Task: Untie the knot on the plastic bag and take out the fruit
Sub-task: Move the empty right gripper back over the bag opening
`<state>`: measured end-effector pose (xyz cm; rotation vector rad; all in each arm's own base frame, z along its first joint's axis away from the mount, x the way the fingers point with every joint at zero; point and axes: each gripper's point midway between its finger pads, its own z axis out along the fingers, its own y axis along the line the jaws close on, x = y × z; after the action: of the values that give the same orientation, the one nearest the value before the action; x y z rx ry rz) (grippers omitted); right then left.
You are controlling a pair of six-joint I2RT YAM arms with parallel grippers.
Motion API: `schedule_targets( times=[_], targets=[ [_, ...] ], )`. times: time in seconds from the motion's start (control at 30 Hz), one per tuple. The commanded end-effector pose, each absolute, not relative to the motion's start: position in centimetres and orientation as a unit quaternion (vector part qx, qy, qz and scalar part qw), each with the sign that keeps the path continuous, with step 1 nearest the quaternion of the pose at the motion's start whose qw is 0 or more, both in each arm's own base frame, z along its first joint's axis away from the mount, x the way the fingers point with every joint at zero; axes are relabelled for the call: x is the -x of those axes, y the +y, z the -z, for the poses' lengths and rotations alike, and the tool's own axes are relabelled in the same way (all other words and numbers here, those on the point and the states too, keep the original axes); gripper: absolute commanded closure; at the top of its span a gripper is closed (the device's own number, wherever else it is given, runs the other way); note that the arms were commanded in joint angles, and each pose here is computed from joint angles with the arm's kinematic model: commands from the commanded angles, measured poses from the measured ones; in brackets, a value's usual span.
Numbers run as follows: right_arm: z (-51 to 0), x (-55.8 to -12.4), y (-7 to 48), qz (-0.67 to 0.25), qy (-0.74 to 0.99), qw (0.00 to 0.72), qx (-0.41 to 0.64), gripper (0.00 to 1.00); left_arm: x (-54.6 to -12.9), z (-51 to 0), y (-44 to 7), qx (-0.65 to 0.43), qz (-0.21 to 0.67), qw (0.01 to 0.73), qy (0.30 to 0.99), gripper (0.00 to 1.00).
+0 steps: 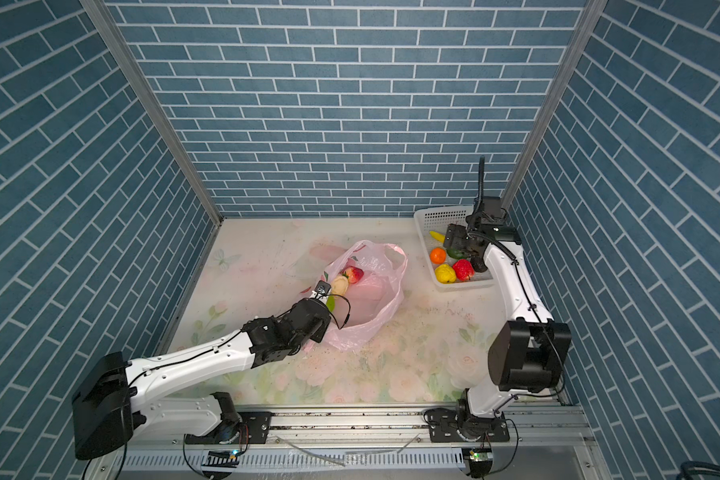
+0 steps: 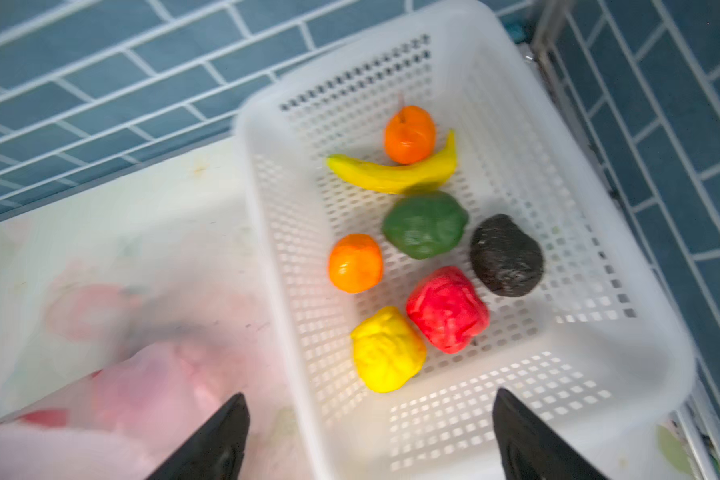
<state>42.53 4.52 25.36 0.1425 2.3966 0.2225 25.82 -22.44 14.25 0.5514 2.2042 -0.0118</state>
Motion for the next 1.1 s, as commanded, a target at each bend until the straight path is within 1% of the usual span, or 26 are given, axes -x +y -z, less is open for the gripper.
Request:
schedule_targets(
  times=[0.0, 0.1, 0.23, 0.37, 0.47, 0.63, 0.87, 1.07],
  targets=[
    [-29.3, -39.6, 9.0, -0.139, 0.920, 0.366, -0.012, 0.08, -25.5, -14.4, -21.8, -0.220, -0.006, 0.422, 0.879, 1.00],
    [-32.7, -37.6, 13.5, -0.175, 0.903, 0.392, 0.037, 0.07, -25.5, -14.4, -21.8, -0.221, -0.005, 0.422, 0.879, 1.00],
    [-35.8, -35.4, 18.9, -0.210, 0.883, 0.408, 0.100, 0.07, -25.5, -14.3, -21.9, -0.220, -0.005, 0.421, 0.880, 1.00],
    [-37.4, -33.2, 23.6, -0.239, 0.867, 0.410, 0.156, 0.07, -25.6, -14.6, -21.9, -0.218, -0.005, 0.424, 0.879, 1.00],
    [-37.3, -31.7, 26.6, -0.255, 0.860, 0.397, 0.194, 0.07, -25.6, -14.7, -21.8, -0.216, -0.005, 0.426, 0.879, 1.00],
    [-34.4, -29.7, 30.4, -0.282, 0.854, 0.365, 0.242, 0.08, -25.5, -14.9, -21.6, -0.215, -0.005, 0.427, 0.879, 1.00],
    [-26.0, -27.3, 33.1, -0.284, 0.859, 0.319, 0.282, 0.10, -25.1, -14.6, -21.3, -0.213, 0.002, 0.423, 0.881, 1.00],
    [-18.6, -25.9, 33.9, -0.259, 0.867, 0.292, 0.311, 0.14, -24.4, -13.8, -20.7, -0.201, 0.008, 0.412, 0.889, 1.00]
  ],
)
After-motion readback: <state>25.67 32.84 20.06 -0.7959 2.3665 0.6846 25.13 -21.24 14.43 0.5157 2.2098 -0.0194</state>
